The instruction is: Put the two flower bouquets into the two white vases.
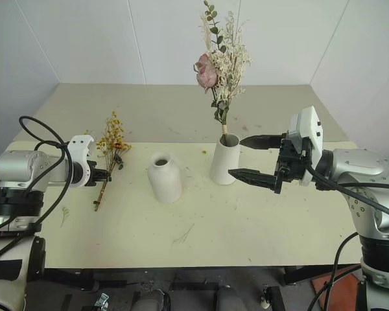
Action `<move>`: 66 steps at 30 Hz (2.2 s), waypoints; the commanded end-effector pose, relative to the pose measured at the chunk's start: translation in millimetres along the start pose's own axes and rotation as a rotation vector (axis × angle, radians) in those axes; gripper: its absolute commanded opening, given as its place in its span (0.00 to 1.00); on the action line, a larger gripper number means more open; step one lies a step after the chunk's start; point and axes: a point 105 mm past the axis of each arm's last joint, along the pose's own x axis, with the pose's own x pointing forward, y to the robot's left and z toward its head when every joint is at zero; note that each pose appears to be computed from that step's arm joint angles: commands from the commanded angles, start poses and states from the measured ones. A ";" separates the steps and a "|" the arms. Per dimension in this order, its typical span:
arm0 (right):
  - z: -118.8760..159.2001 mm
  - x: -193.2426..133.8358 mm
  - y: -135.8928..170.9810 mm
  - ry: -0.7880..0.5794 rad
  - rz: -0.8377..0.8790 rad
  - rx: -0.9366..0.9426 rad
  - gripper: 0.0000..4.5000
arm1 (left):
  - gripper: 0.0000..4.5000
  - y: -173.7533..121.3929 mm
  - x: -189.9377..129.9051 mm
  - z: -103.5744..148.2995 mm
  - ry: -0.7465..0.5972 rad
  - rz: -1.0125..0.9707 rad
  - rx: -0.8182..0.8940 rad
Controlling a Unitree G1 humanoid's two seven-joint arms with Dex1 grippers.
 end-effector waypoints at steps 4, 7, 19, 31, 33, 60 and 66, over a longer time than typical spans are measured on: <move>13.3 -4.9 0.3 -0.038 -0.024 -0.040 1.00 | 0.01 -19.8 -63.8 59.3 -0.486 -0.180 0.120; 13.0 -5.1 -0.1 -0.042 -0.031 -0.033 1.00 | 0.01 -43.8 -102.5 72.0 -0.689 -0.361 0.221; 11.8 -1.4 3.8 -0.053 -0.023 -0.030 1.00 | 0.01 -92.3 -175.0 80.3 -0.954 -0.877 0.396; 12.2 -2.1 9.3 -0.064 -0.060 -0.032 1.00 | 0.01 -137.8 -145.9 101.8 -0.993 -1.080 0.332; 12.7 -3.7 10.6 -0.064 -0.070 -0.032 1.00 | 0.01 -143.4 -138.9 101.2 -0.980 -1.104 0.318; 12.9 -12.3 16.3 -0.049 -0.135 -0.016 1.00 | 0.01 -161.9 -79.4 62.8 -0.832 -1.040 0.345; 12.6 -12.6 16.4 -0.047 -0.139 -0.015 1.00 | 0.20 -148.9 -83.7 53.2 -0.785 -1.011 0.338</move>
